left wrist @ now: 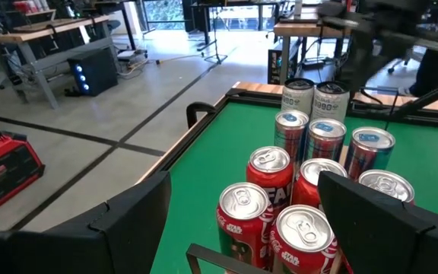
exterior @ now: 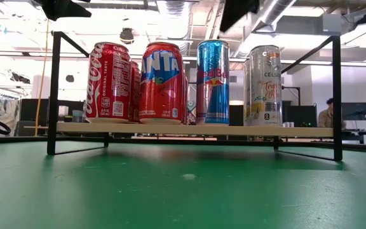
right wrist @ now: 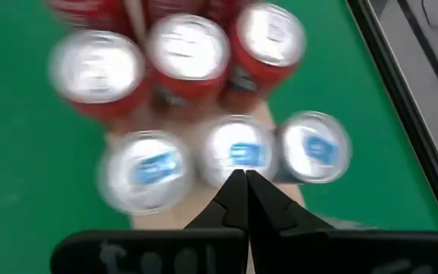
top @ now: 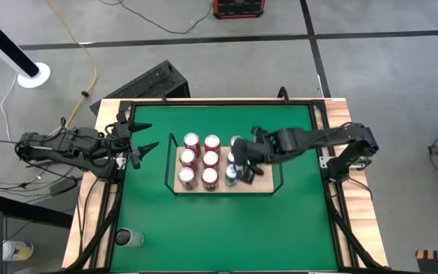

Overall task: Place canned beverage on shelf
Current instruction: Adjust the top blue soda can on the shelf

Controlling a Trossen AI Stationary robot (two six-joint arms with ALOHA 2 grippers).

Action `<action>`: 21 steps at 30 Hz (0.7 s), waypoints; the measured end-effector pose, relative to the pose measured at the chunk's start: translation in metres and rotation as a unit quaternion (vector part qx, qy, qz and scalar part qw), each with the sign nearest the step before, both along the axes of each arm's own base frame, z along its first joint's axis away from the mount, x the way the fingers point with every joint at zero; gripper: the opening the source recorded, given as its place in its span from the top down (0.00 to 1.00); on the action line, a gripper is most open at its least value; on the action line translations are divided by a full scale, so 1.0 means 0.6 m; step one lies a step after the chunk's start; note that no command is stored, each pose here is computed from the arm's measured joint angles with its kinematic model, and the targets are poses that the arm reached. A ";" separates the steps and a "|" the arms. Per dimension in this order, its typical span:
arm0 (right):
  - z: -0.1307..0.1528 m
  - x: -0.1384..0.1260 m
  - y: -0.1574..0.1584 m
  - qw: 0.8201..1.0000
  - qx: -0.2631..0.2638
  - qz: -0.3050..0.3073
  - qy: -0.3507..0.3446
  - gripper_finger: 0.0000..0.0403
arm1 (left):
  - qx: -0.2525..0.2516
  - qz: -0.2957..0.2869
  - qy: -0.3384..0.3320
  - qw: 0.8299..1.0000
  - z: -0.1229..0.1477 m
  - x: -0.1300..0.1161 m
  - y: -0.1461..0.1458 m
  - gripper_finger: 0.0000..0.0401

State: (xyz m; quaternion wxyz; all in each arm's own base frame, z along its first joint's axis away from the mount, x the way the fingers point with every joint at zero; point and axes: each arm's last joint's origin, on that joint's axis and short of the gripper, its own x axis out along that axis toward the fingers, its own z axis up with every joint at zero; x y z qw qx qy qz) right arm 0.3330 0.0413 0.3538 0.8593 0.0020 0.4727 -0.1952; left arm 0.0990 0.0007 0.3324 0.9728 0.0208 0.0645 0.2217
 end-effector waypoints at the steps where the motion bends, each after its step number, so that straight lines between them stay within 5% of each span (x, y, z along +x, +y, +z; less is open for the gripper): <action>1: 0.002 0.001 -0.013 1.000 0.005 -0.006 0.003 0.95 | 0.000 0.000 0.000 1.000 0.000 0.000 0.000 0.20; 8: -0.007 -0.010 -0.087 0.996 0.029 -0.057 0.056 0.95 | 0.000 0.000 0.004 1.000 -0.001 0.000 0.000 0.20; 21: -0.047 0.003 -0.128 0.988 0.063 -0.073 0.117 0.95 | 0.001 0.000 0.005 1.000 -0.002 0.000 0.000 0.20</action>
